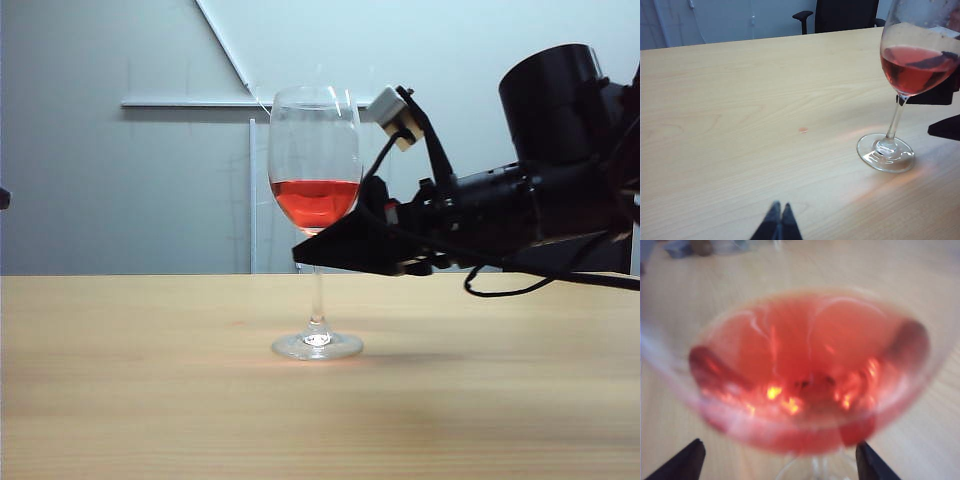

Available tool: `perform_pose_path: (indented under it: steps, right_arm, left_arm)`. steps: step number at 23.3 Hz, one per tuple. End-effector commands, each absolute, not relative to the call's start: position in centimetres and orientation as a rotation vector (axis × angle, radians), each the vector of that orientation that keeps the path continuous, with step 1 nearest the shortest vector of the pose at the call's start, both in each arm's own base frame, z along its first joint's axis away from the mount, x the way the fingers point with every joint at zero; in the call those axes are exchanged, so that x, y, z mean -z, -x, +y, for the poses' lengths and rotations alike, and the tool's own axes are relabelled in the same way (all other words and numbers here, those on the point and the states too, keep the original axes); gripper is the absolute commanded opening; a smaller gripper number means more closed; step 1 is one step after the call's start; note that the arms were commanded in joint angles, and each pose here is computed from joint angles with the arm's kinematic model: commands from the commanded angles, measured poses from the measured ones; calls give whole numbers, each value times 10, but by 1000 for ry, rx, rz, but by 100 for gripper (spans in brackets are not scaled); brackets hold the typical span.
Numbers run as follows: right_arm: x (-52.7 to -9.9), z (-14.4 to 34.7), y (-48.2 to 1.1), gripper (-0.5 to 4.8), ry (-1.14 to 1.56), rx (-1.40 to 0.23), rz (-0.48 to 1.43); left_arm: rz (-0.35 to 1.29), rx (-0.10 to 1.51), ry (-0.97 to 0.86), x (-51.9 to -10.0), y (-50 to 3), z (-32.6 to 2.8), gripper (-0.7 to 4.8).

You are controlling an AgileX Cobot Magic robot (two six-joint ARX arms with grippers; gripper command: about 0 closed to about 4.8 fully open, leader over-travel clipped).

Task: Gently pick up the goblet, rotate it counterclockwise for two full turns (viewing from above), and then place it back on the table.

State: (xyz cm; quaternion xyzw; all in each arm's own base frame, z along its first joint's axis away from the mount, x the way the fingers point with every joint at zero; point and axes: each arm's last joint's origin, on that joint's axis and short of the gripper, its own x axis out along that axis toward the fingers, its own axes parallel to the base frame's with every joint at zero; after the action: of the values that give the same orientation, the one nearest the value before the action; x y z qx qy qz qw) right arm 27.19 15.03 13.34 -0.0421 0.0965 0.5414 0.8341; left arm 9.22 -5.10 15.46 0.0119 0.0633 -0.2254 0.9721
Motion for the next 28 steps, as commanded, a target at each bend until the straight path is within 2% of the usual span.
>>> perform_pose_path:
  steps: [1, 8, 11, 24, 27, 28]
  right_arm:
    - [-132, 154, -278, 409, 88, -1128, 112]
    - [-122, 157, -283, 408, 9, -1125, 69]
    - [-118, 158, -283, 386, 9, -1127, 60]
    - [-118, 175, -292, 386, 12, -1158, 26]
    - [-115, 176, -294, 327, 2, -1158, 43]
    - [-114, 176, -294, 322, 2, -1158, 47]
  left_arm:
    - [115, 456, -27, -157, -92, -51, -5]
    - [115, 456, -27, -157, -92, -51, -5]
    - [115, 456, -27, -157, -92, -51, -5]
    - [115, 456, -26, -156, -92, -51, -5]
    - [115, 456, -27, -156, -92, -51, -5]
    - [115, 456, -26, -156, -92, -51, -5]
